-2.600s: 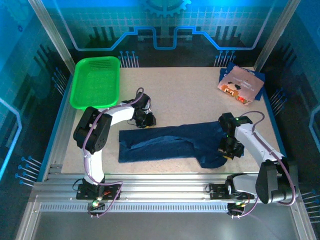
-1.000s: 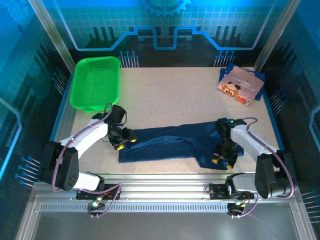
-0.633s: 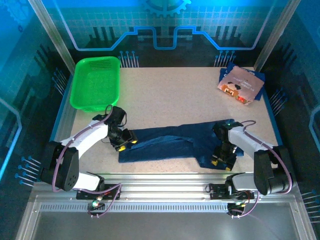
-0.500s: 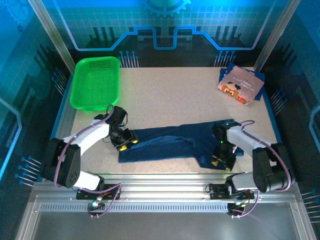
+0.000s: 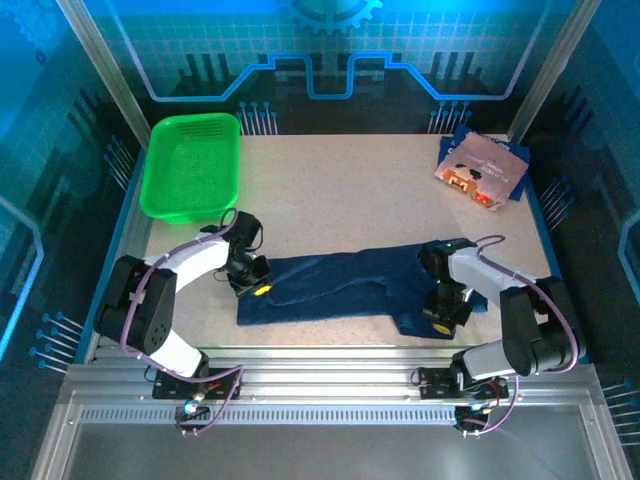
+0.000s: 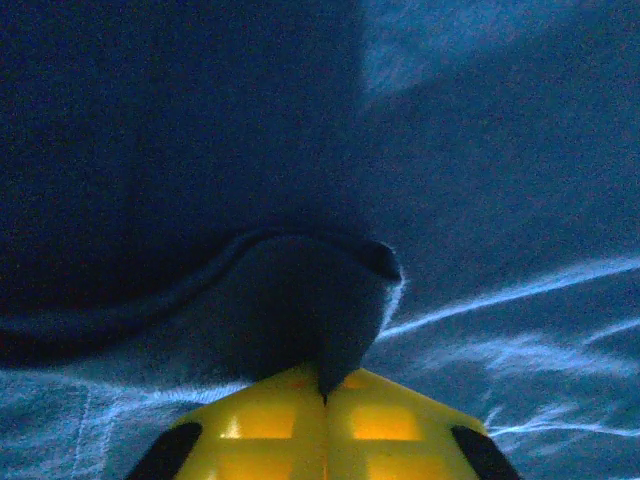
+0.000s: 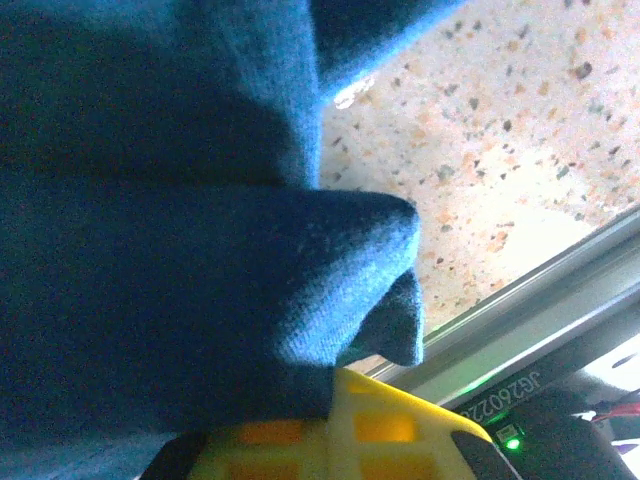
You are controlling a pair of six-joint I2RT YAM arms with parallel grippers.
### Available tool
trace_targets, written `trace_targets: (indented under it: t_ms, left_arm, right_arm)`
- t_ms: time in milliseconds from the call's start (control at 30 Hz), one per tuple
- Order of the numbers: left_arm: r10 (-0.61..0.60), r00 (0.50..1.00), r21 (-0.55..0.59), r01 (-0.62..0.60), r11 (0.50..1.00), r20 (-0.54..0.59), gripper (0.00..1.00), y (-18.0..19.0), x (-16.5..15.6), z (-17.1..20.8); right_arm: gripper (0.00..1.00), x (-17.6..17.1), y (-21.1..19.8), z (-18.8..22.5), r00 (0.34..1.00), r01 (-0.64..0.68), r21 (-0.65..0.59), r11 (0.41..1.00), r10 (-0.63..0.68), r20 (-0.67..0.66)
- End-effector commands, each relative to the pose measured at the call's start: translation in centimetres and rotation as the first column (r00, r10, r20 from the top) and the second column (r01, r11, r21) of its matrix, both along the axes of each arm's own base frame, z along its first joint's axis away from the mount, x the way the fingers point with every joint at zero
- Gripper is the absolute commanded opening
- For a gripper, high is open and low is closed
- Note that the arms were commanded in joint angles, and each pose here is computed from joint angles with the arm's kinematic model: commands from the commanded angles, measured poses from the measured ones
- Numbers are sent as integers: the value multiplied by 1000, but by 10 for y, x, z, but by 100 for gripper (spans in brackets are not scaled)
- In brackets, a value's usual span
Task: Fold and stack the t-shirts
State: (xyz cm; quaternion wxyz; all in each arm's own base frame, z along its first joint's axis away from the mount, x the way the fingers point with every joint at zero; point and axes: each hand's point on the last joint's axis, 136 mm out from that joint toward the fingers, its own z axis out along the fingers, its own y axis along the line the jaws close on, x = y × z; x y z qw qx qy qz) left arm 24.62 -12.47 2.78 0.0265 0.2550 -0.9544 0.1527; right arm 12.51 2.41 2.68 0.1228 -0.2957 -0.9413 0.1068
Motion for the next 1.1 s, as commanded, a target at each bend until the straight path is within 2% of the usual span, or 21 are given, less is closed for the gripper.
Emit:
trace_targets:
  t_ms: [0, 300, 700, 1067]
  left_arm:
    - [-30, 999, 34, 29, 999, 29, 0, 3, 6, 9]
    - [-79, 985, 93, 65, 994, 156, 0, 12, 27, 51]
    - [-88, 946, 146, 43, 988, 311, 0, 25, 61, 96]
    - [-88, 900, 177, 13, 984, 427, 0, 41, 107, 125]
  right_arm:
    - [0, 7, 2, 3, 1000, -11, -4, 1000, 11, 25]
    - [0, 38, 5, 35, 988, -19, 4, 1000, 18, 155]
    - [0, 93, 0, 95, 937, -37, 34, 999, 23, 348]
    - [0, 185, -10, 140, 851, -78, 148, 986, -11, 525]
